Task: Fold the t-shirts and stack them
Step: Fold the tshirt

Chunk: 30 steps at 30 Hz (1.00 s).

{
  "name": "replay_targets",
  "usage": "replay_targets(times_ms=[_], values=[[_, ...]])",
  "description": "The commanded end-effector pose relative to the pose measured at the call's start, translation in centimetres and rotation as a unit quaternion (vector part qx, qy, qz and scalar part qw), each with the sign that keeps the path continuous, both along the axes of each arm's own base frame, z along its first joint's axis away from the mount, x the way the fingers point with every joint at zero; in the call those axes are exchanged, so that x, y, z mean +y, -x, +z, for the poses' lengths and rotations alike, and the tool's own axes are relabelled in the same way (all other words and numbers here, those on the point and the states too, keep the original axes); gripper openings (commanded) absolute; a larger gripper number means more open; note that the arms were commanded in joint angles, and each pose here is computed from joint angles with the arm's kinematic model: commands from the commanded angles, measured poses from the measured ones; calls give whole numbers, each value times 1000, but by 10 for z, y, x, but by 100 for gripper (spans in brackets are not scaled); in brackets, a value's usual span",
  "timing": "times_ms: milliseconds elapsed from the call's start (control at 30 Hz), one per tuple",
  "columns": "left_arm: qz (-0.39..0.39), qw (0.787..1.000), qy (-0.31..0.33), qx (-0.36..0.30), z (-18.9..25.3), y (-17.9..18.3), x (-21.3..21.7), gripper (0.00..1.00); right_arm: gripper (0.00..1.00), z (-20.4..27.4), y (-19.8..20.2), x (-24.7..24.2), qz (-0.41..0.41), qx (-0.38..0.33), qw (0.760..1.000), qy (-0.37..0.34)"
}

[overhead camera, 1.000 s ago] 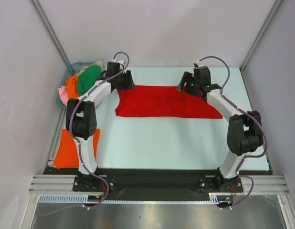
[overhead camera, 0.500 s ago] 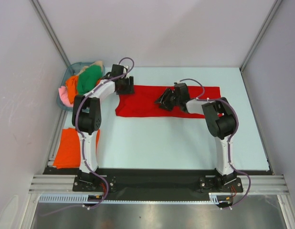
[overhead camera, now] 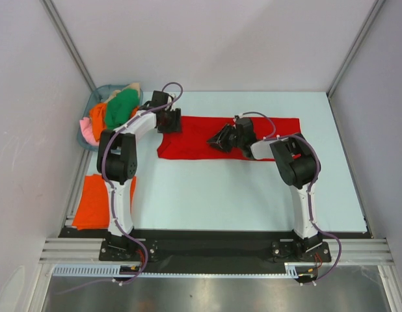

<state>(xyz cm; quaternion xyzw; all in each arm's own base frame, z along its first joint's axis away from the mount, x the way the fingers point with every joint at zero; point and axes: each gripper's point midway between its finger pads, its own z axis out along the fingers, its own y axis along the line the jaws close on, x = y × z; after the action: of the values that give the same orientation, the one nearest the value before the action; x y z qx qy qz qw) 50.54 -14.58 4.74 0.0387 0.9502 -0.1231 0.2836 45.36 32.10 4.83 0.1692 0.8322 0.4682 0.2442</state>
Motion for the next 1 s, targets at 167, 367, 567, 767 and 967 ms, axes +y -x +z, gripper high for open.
replay_targets(times_ms=[167,367,567,767,967], values=[[3,999,23,-34,34,-8,6,63,34,12,-14,8,-13,-21,999,-34],[-2,999,34,-21,26,-12,11,63,16,8,-26,-3,-27,-21,999,-33],[-13,998,66,-7,20,-9,1,58,9,14,-41,-9,-22,-39,999,-21],[-9,998,68,-3,16,-7,1,50,8,5,-49,-13,-17,-38,999,-11],[1,998,55,-1,19,-5,6,51,13,-2,-50,-12,-4,-24,1000,-16]])
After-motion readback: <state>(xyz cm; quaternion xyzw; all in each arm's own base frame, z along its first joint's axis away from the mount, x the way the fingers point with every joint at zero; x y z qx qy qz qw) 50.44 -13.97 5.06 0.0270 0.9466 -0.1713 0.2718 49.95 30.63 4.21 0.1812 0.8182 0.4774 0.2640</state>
